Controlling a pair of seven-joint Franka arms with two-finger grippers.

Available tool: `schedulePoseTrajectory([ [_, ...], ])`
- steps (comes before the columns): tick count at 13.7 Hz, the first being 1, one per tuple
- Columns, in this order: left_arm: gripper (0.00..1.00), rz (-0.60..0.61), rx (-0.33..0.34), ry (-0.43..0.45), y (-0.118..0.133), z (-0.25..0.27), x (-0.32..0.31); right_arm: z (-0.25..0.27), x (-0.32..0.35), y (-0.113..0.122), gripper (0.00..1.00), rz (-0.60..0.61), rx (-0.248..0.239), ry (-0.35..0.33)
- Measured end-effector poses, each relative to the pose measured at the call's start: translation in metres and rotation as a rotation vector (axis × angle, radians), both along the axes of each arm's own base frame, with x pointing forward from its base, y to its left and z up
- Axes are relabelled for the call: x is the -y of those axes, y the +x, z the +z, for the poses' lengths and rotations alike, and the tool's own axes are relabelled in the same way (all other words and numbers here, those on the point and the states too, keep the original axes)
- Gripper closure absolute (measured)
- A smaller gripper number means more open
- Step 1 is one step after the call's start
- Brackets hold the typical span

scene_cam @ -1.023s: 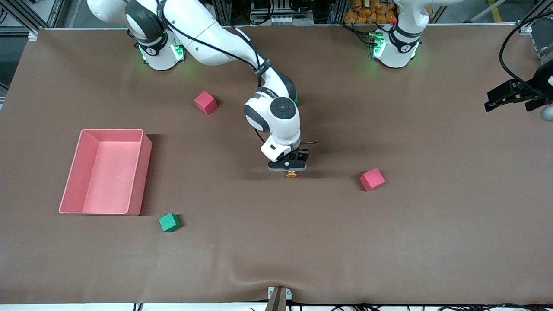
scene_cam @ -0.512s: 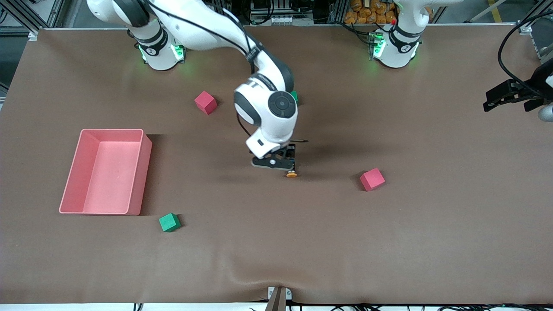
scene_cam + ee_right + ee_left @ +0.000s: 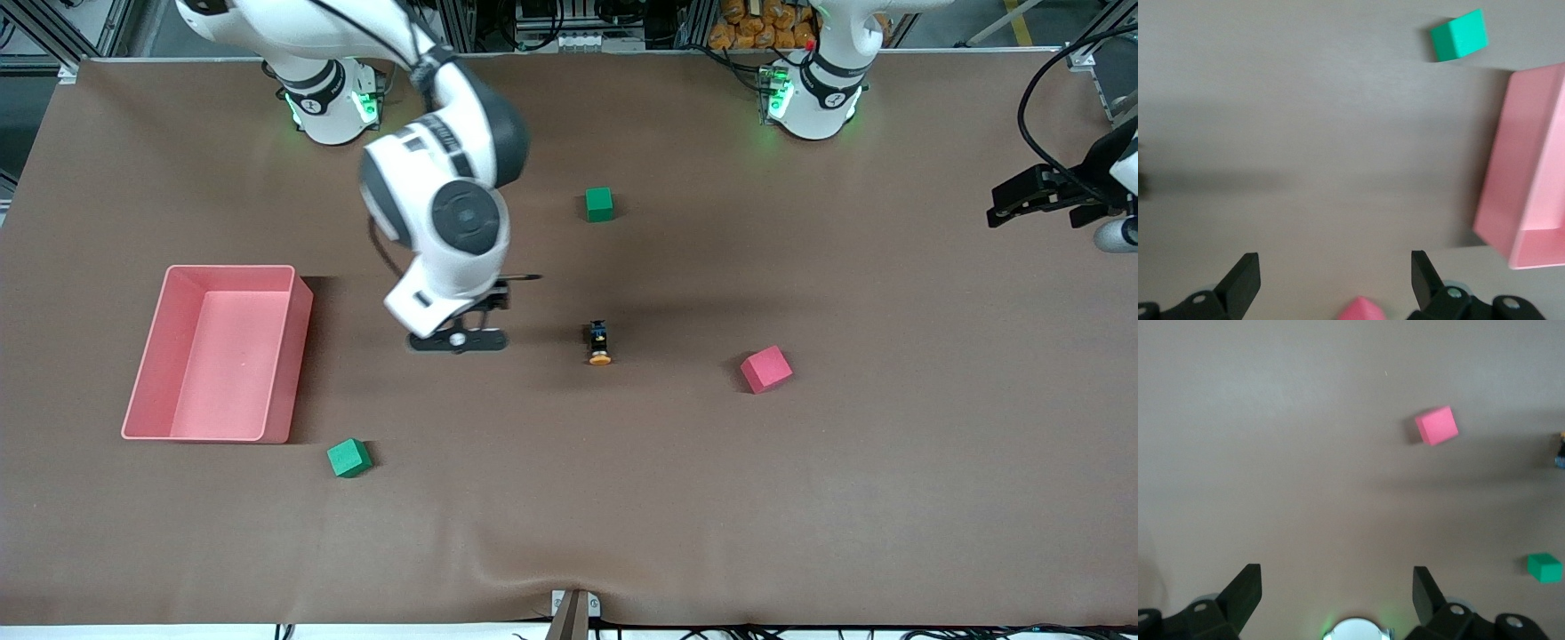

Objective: Place and upright button with both arms
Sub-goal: 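Withdraw the right gripper while the left gripper reaches toward the button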

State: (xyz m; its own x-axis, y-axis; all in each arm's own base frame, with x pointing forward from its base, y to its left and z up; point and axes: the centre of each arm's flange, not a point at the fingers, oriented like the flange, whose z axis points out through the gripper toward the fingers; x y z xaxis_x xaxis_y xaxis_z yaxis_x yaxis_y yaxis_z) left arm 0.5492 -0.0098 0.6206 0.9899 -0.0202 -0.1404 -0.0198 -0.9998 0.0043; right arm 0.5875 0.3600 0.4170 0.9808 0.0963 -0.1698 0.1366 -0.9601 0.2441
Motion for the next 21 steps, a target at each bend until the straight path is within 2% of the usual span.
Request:
schedulePoseTrajectory([
  [2, 0.0, -0.01, -0.066, -0.006, 0.007, -0.024, 0.006, -0.006, 0.039, 0.012, 0.0, 0.076, -0.047, -0.037],
  [4, 0.0, -0.03, -0.091, -0.015, 0.013, -0.038, 0.018, -0.013, 0.071, 0.016, 0.0, 0.122, -0.09, -0.057],
  [7, 0.0, -0.068, -0.102, -0.015, 0.012, -0.041, 0.04, -0.006, 0.128, 0.021, 0.0, 0.192, -0.134, -0.029],
  [9, 0.0, -0.119, -0.121, -0.011, 0.013, -0.051, 0.07, 0.001, 0.175, 0.024, 0.0, 0.203, -0.125, 0.002],
  [13, 0.0, -0.182, -0.186, -0.006, 0.027, -0.096, 0.109, 0.021, 0.27, 0.012, 0.0, 0.084, -0.101, 0.075],
  [16, 0.0, -0.192, -0.189, -0.048, 0.042, -0.125, 0.136, 0.043, 0.321, 0.005, 0.0, 0.022, -0.076, 0.155],
  [18, 0.0, -0.16, -0.19, -0.033, 0.045, -0.147, 0.18, 0.057, 0.344, 0.003, 0.0, -0.015, -0.051, 0.192],
  [21, 0.0, -0.118, -0.179, 0.013, 0.032, -0.181, 0.27, 0.071, 0.357, -0.001, 0.0, -0.052, -0.023, 0.242],
])
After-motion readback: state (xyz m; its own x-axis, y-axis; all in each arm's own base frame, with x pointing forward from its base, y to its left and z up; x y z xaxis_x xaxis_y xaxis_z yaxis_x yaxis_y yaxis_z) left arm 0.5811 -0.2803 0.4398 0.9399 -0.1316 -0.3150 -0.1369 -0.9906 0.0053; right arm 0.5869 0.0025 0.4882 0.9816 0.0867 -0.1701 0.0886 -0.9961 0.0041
